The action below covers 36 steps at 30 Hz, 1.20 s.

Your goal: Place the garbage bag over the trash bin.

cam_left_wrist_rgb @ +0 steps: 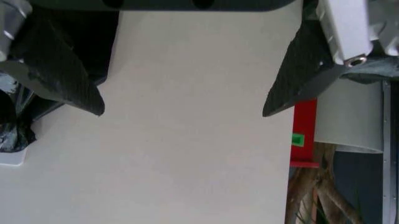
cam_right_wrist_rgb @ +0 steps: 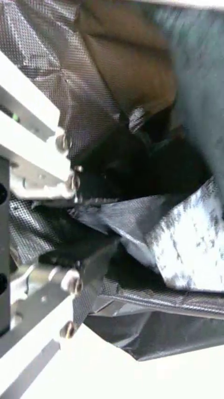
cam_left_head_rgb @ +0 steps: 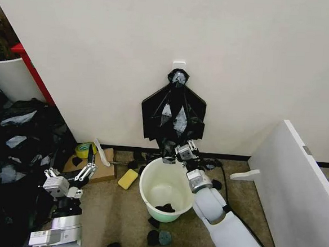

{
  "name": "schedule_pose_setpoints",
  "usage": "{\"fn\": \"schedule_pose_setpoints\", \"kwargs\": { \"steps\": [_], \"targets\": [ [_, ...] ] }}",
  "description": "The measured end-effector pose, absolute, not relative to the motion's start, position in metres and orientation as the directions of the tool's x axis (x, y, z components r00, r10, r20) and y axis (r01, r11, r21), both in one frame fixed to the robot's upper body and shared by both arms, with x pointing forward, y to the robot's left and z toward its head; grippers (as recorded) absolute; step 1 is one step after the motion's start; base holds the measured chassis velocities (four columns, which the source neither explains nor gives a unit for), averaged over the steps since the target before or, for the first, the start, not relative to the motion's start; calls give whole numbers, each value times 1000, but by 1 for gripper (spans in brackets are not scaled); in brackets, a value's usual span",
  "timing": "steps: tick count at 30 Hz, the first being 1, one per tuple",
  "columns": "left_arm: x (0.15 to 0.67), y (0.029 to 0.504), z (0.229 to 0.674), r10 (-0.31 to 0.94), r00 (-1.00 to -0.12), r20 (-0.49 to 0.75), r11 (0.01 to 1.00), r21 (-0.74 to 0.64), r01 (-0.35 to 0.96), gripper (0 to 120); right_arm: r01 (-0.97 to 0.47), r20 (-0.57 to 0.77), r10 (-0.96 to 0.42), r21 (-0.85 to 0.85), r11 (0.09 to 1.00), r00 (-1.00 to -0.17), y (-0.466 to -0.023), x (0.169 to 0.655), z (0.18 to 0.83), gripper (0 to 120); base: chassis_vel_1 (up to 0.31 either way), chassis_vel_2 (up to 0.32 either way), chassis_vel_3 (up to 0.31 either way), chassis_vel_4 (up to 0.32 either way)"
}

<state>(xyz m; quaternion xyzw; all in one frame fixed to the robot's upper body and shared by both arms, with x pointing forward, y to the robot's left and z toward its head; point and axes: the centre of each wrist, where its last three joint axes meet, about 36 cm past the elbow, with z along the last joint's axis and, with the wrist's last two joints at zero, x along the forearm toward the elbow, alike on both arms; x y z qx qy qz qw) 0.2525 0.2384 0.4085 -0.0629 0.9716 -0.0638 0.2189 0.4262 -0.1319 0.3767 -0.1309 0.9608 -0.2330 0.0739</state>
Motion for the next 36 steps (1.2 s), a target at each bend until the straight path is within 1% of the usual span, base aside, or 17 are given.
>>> {"fn": "schedule_pose_setpoints", "kwargs": {
  "steps": [1,3,4,10,13,15,16,17,19,22,24,26,27,28,32,33,36],
  "targets": [
    [252,238,409,-150,-896,-419,984,-152,-94,100,-212,-82,-281,-466,859,-956,-132,426,377,10,0,0,0,0],
    [252,238,410,-150,-895,-419,984,-152,-94,100,-207,-83,-275,-464,861,-958,-132,425,376,8,0,0,0,0],
    [252,238,410,-150,-895,-420,984,-152,-94,100,-201,-85,-269,-461,864,-960,-132,425,376,1,0,0,0,0],
    [253,238,410,-150,-895,-421,984,-152,-93,100,-191,-91,-256,-440,877,-962,-134,423,378,0,0,0,0,0],
    [256,239,413,-136,-896,-423,986,-148,-80,100,-205,-137,-267,-350,914,-954,-137,416,387,0,0,0,0,0],
    [261,240,416,-107,-898,-426,988,-150,-46,100,-234,-174,-283,-256,938,-943,-139,409,398,0,0,0,0,0],
    [265,241,418,-72,-900,-429,989,-145,-10,100,-264,-197,-297,-178,948,-934,-140,403,406,0,0,0,0,0],
    [265,241,418,-72,-900,-429,989,-145,-10,100,-264,-197,-297,-178,948,-934,-140,403,406,0,0,0,0,0],
    [276,247,421,31,-898,-439,987,-130,98,100,-327,-239,-326,-36,944,-915,-140,395,418,0,0,0,0,0],
    [292,262,419,176,-882,-437,971,-72,229,100,-394,-277,-364,56,918,-889,-142,390,425,0,0,0,0,0],
    [294,265,417,201,-878,-434,967,-57,249,100,-402,-283,-369,64,913,-885,-142,389,425,0,0,0,0,0],
    [316,291,410,365,-841,-400,927,74,367,100,-444,-320,-397,86,892,-860,-145,388,427,0,0,0,0,0],
    [321,296,410,394,-832,-391,917,103,386,100,-449,-324,-401,86,889,-857,-146,388,426,0,0,0,0,0],
    [339,312,411,476,-802,-361,879,190,437,100,-466,-337,-414,89,880,-846,-146,388,426,0,0,0,0,0],
    [376,339,423,589,-751,-299,800,348,489,100,-498,-348,-440,93,862,-828,-140,389,423,0,0,0,0,0],
    [376,339,423,589,-751,-299,800,348,489,100,-498,-348,-440,93,862,-828,-140,389,423,0,0,0,0,0],
    [403,350,431,658,-712,-244,731,433,528,100,-508,-353,-448,97,856,-822,-135,392,422,0,0,0,0,0]
  ]
}}
